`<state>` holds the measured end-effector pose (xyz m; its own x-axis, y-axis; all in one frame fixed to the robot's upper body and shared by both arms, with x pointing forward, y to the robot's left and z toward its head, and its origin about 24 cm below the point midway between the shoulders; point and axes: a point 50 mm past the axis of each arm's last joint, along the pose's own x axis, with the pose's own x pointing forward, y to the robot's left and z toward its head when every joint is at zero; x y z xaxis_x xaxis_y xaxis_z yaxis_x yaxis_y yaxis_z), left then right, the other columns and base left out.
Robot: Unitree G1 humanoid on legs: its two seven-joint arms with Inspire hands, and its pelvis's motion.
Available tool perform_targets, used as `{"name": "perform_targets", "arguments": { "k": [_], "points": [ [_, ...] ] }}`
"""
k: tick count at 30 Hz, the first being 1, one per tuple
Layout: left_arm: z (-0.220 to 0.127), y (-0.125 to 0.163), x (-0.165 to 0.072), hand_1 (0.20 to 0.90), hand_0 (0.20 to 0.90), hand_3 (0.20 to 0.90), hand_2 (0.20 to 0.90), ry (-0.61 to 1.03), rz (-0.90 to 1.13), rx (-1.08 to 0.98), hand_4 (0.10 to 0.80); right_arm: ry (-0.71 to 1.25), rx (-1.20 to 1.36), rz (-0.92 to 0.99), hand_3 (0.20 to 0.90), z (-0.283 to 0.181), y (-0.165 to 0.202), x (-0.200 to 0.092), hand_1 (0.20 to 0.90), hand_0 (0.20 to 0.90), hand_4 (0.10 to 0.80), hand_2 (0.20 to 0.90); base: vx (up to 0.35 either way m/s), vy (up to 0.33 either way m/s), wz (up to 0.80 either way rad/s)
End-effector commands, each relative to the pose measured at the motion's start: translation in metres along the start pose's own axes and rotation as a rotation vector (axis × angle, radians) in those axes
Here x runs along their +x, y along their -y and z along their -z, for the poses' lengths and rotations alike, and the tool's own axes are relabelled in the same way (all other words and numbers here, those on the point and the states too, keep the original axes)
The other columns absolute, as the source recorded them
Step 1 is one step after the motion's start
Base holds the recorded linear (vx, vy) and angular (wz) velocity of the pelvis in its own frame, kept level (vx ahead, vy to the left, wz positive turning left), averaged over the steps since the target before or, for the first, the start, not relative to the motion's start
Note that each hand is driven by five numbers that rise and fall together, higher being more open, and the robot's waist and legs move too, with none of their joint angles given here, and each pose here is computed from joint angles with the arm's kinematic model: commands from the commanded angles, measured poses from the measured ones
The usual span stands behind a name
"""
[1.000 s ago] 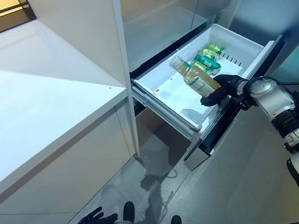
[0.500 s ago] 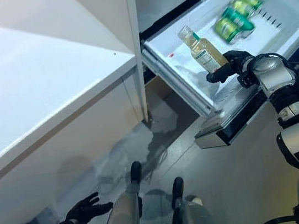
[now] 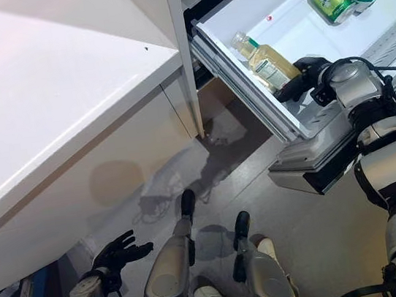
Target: Put drinks into fridge and close the fridge
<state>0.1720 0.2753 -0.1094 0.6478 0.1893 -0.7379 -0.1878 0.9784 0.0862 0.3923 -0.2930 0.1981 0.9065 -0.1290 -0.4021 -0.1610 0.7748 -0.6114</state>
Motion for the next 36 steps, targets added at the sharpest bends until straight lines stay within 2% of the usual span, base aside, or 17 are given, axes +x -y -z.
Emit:
{"name": "perform_targets", "arguments": {
  "k": [1,16,17,18,19,21,36],
  "points": [
    [0.015,-0.005,-0.004,0.900,0.900,0.900,0.900,-0.048,-0.015,0.022,0.800,-0.033,-0.035,0.087,0.200,-0.011,0.028,-0.012,0.300,0.300,0.100,0.300,0.000,0.000,0.00],
    [-0.015,-0.008,-0.002,0.900,0.900,0.900,0.900,-0.072,-0.008,0.028,0.800,-0.248,-0.046,0.046,0.200,0.010,0.046,-0.023,0.300,0.300,0.100,0.300,0.015,0.011,0.02],
    [-0.016,-0.008,-0.001,0.900,0.900,0.900,0.900,-0.073,-0.005,0.026,0.800,-0.253,-0.048,0.053,0.238,0.010,0.047,-0.023,0.333,0.333,0.138,0.333,0.000,0.000,0.00],
    [-0.016,-0.008,-0.001,0.900,0.900,0.900,0.900,-0.075,-0.006,0.025,0.800,-0.257,-0.051,0.056,0.466,0.011,0.047,-0.023,0.528,0.528,0.366,0.528,0.000,0.000,0.00],
    [-0.016,-0.008,-0.001,0.900,0.900,0.900,0.900,-0.076,-0.007,0.024,0.800,-0.259,-0.052,0.055,0.549,0.011,0.047,-0.023,0.599,0.599,0.449,0.599,0.000,0.000,0.00],
    [-0.017,-0.009,-0.001,0.900,0.900,0.900,0.900,-0.076,-0.008,0.023,0.800,-0.264,-0.055,0.054,0.900,0.011,0.047,-0.023,0.900,0.900,0.800,0.900,0.000,0.000,0.00],
    [-0.021,-0.007,0.003,0.900,0.900,0.900,0.900,-0.083,-0.009,0.030,0.800,-0.237,-0.024,0.115,0.900,0.008,0.048,-0.022,0.900,0.900,0.800,0.900,0.000,0.000,0.00]
  ]
}}
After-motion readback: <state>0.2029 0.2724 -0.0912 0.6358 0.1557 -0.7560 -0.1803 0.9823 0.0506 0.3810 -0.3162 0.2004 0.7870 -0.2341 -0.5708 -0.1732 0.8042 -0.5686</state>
